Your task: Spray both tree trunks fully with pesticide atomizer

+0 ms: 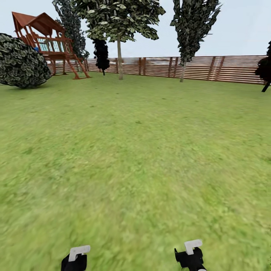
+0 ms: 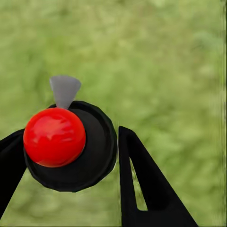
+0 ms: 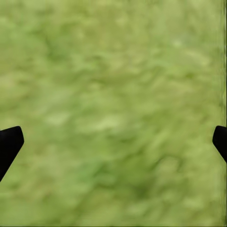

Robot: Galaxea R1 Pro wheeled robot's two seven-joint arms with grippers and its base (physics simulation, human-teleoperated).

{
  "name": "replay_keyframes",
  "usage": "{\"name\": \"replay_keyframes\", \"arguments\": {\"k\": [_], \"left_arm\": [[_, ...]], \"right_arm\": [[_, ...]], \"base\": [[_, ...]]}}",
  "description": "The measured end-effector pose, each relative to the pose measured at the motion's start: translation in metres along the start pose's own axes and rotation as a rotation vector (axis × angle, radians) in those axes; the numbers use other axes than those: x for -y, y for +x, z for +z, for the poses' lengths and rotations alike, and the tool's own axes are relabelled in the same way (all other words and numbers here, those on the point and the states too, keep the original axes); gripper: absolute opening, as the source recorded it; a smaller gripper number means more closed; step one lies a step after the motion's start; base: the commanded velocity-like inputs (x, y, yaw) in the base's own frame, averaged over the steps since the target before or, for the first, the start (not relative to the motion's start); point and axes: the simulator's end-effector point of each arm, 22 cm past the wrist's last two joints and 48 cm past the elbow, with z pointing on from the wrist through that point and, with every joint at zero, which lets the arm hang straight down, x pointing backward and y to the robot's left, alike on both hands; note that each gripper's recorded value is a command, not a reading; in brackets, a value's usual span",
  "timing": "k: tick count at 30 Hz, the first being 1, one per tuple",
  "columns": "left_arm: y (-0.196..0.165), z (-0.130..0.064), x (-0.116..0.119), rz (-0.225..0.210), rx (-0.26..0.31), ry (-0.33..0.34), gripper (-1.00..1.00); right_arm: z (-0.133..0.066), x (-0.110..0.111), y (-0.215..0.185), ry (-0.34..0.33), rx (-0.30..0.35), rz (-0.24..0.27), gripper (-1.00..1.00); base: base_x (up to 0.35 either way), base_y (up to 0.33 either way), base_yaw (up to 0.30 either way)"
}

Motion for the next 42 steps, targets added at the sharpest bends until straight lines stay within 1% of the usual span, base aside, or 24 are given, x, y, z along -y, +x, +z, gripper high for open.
{"name": "replay_keyframes", "arguments": {"k": [11,14,23,37,42], "left_arm": [[0.000,0.000,0.000,-0.002,0.001,-0.001,-1.00],[-0.001,0.000,0.000,-0.003,0.002,-0.001,-1.00],[0.002,0.001,0.000,-0.001,-0.004,-0.001,-1.00],[0.009,0.001,-0.001,-0.001,-0.018,-0.003,-1.00],[0.010,0.002,-0.001,-0.001,-0.021,-0.004,-1.00]], "right_arm": [[0.000,-0.001,0.000,-0.002,0.000,-0.001,1.00],[0.000,-0.001,0.000,-0.003,0.000,-0.001,1.00],[0.000,-0.005,0.003,-0.010,-0.008,-0.002,1.00],[0.002,-0.007,0.009,-0.012,-0.020,-0.003,1.00],[0.002,-0.007,0.011,-0.013,-0.024,-0.003,1.00]], "base": [[0.337,0.000,-0.295],[0.338,0.000,-0.061],[0.338,0.012,0.220],[0.330,0.124,0.245],[0.096,0.020,0.245]]}}
